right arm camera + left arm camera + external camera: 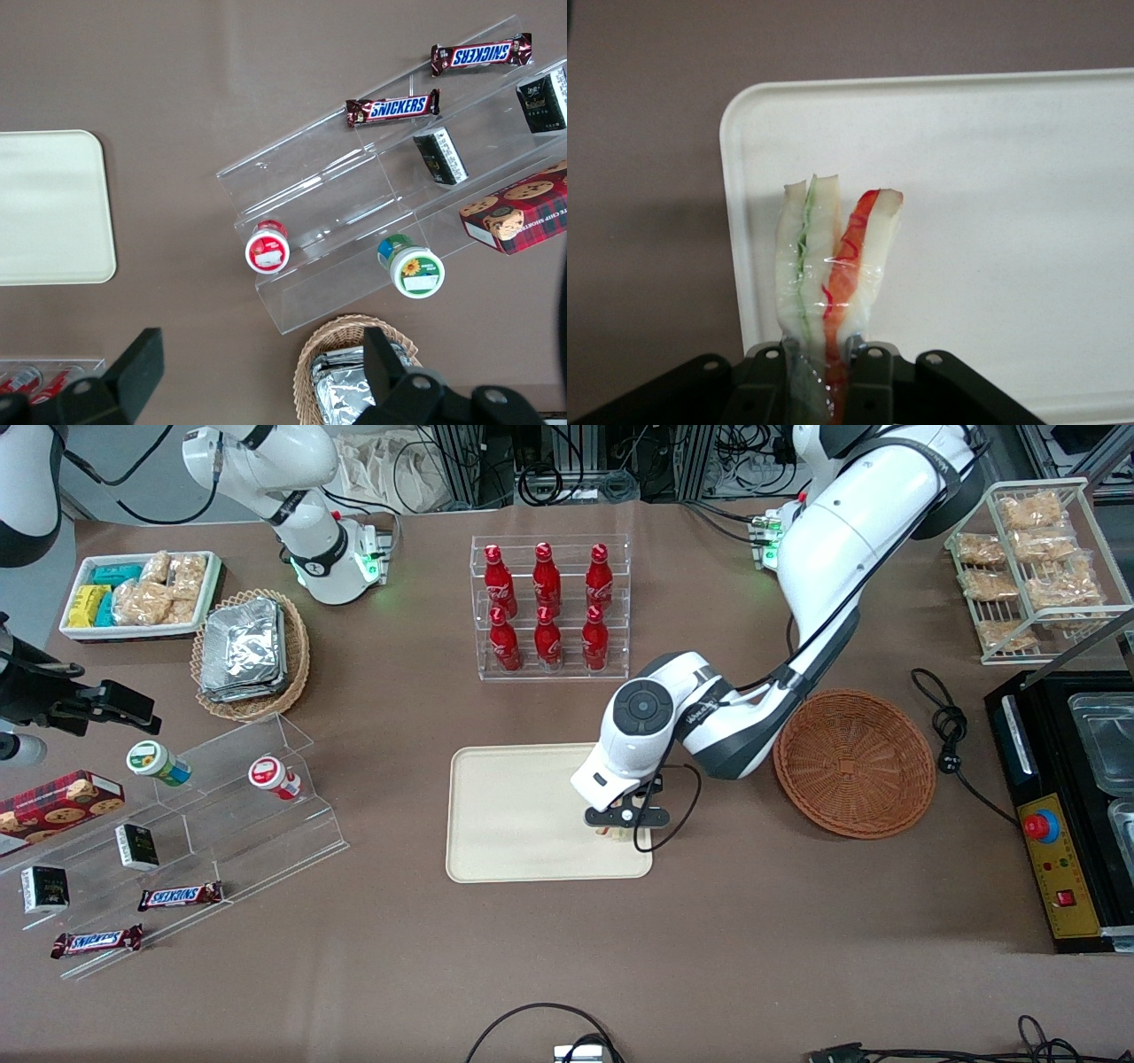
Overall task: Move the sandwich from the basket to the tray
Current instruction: 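Lower the sandwich onto the tray with the left gripper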
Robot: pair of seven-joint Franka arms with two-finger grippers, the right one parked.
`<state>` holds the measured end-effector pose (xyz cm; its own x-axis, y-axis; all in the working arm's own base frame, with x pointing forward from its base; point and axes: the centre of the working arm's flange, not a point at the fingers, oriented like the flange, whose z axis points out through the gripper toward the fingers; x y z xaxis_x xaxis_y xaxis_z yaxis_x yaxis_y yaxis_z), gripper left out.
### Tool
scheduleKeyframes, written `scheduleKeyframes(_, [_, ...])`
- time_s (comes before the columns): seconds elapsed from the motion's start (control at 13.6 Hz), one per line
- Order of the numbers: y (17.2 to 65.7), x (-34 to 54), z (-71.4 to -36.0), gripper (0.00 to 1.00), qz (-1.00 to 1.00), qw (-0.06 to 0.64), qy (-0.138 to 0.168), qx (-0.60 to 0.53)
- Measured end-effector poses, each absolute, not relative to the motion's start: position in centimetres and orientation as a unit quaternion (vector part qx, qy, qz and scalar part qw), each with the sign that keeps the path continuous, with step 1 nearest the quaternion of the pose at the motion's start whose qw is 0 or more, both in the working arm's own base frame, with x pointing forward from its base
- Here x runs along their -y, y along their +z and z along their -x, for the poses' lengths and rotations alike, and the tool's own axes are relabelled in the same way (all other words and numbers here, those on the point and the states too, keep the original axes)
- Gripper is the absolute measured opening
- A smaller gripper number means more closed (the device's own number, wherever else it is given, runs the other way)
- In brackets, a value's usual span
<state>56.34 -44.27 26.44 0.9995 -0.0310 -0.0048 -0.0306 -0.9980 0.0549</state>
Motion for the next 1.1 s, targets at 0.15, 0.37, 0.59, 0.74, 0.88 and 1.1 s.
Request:
scheduleKeyframes(0.15, [24.9,44.4,-56.1,0.19,-0.999,0.026,-0.014,0.016])
scheduleKeyframes(0.37, [23.6,44.5,-56.1,0.2,-0.999,0.027,-0.022,0.015])
scheduleKeyframes(0.59, [22.6,45.8,-55.3,0.22,-0.999,0.014,-0.017,0.028])
scheduleKeyframes(0.74, [21.7,46.6,-54.8,0.26,-0.999,0.002,-0.011,0.033])
scheduleKeyframes(0.88, [21.4,46.7,-54.7,0.32,-0.999,-0.001,-0.011,0.033])
scheduleKeyframes(1.1, [20.9,46.5,-54.9,0.47,-0.999,-0.002,-0.013,0.031])
